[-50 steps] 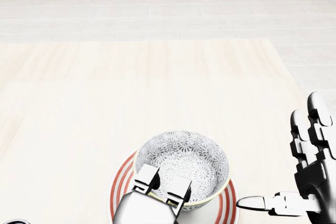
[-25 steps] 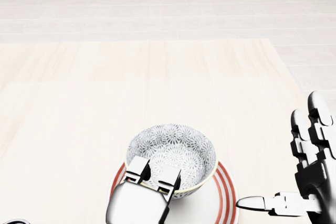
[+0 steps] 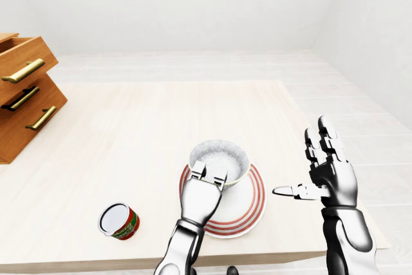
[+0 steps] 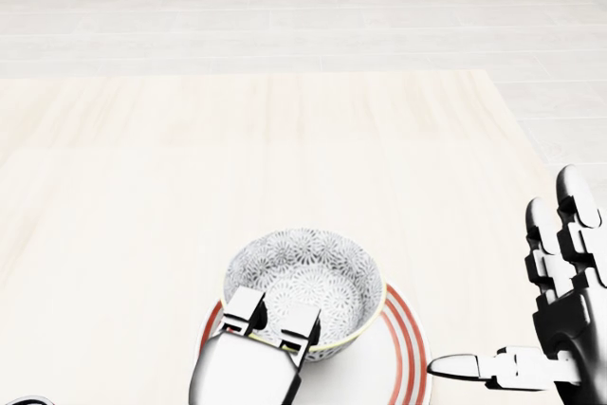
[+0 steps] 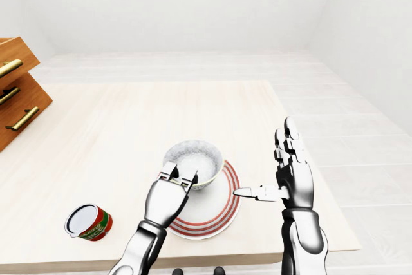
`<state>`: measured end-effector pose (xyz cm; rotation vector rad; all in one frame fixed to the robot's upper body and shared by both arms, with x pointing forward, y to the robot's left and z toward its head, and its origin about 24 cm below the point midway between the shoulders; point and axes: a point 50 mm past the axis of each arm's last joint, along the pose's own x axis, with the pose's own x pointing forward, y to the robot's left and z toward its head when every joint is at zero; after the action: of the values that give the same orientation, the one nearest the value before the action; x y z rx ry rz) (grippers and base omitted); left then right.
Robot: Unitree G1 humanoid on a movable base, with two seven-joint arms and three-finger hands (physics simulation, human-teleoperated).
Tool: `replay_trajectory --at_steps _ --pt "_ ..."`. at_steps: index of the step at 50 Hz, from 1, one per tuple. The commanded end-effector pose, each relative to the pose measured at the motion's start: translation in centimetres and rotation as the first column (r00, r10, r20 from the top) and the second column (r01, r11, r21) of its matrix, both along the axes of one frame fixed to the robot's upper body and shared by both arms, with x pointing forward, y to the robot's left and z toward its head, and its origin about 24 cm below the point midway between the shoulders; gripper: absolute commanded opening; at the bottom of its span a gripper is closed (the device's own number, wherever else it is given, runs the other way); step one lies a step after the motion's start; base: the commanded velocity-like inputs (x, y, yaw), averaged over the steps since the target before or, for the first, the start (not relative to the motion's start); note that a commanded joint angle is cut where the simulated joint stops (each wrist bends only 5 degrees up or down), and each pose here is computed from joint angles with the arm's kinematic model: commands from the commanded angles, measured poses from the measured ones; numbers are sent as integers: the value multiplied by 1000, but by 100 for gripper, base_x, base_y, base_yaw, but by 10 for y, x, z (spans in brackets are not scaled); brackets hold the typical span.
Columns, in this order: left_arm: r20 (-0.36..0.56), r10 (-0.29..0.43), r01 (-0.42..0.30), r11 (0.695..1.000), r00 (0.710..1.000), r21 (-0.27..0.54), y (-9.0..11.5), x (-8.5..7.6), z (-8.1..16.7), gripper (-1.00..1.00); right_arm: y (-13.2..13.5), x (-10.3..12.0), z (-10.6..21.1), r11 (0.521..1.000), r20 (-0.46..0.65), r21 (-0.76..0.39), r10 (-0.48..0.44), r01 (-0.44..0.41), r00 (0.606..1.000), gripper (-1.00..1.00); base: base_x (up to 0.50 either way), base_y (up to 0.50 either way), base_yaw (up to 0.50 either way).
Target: Put the bowl on the plate.
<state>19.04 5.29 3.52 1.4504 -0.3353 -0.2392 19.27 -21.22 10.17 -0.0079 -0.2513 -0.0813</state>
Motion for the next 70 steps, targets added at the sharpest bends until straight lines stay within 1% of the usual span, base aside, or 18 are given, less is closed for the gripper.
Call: replay_trajectory --at_steps 1,8,12,14,20,32,39,51,70 --pt "25 7 -7 1000 1000 -17 0 0 -2 -100 0 1 -1 1000 -1 1 -1 1 1000 100 0 0 0" --pt "29 1 -1 1000 1000 -14 0 -4 -3 -100 0 1 -1 1000 -3 1 0 0 1000 100 0 0 0" --pt "19 12 -11 1000 1000 -20 2 2 -4 -100 1 1 0 1000 -1 0 0 0 1000 100 0 0 0" --pt "17 14 -14 1000 1000 -12 3 3 -6 -100 1 1 -1 1000 -3 0 1 -1 1000 100 0 0 0" --pt "16 3 -3 1000 1000 -15 1 -6 -7 -100 1 1 -1 1000 -3 -1 0 0 1000 100 0 0 0" --pt "13 1 -1 1000 1000 -12 1 -6 -12 -100 0 1 -1 1000 -2 0 -1 1 1000 100 0 0 0" --pt "15 -15 15 1000 1000 -9 0 -15 -13 -100 0 0 1 1000 0 -1 -2 2 1000 100 0 0 0" --pt "8 -44 44 999 999 -10 -3 -24 -13 -100 0 -1 3 1000 5 -3 -4 4 1000 100 0 0 0" --pt "-9 -39 39 999 999 -15 -3 -19 -20 -100 0 0 0 1000 1 -1 -3 3 1000 100 0 0 0"
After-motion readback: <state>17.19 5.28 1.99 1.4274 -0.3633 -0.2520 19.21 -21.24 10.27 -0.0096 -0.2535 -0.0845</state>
